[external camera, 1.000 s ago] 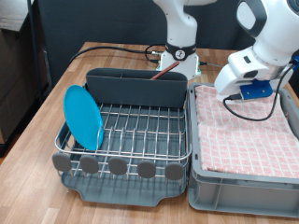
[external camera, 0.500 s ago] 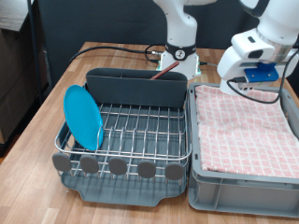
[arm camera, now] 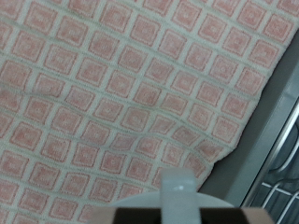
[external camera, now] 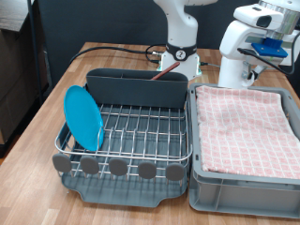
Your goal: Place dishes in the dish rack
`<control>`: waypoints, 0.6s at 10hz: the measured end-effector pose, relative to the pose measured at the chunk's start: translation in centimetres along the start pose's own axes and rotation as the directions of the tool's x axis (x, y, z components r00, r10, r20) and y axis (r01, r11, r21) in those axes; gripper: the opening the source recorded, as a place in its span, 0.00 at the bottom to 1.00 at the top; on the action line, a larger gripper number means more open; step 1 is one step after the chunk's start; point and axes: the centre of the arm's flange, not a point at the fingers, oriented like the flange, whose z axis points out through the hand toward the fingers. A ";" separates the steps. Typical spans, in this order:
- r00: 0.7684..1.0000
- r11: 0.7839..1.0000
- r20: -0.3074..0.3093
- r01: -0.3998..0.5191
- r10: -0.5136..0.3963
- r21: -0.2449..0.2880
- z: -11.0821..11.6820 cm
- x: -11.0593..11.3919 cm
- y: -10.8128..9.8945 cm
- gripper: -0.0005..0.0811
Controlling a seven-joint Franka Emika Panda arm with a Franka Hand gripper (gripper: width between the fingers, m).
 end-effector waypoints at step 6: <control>0.983 0.981 -0.032 -0.179 0.182 0.081 0.3 5.4 2.6 0.10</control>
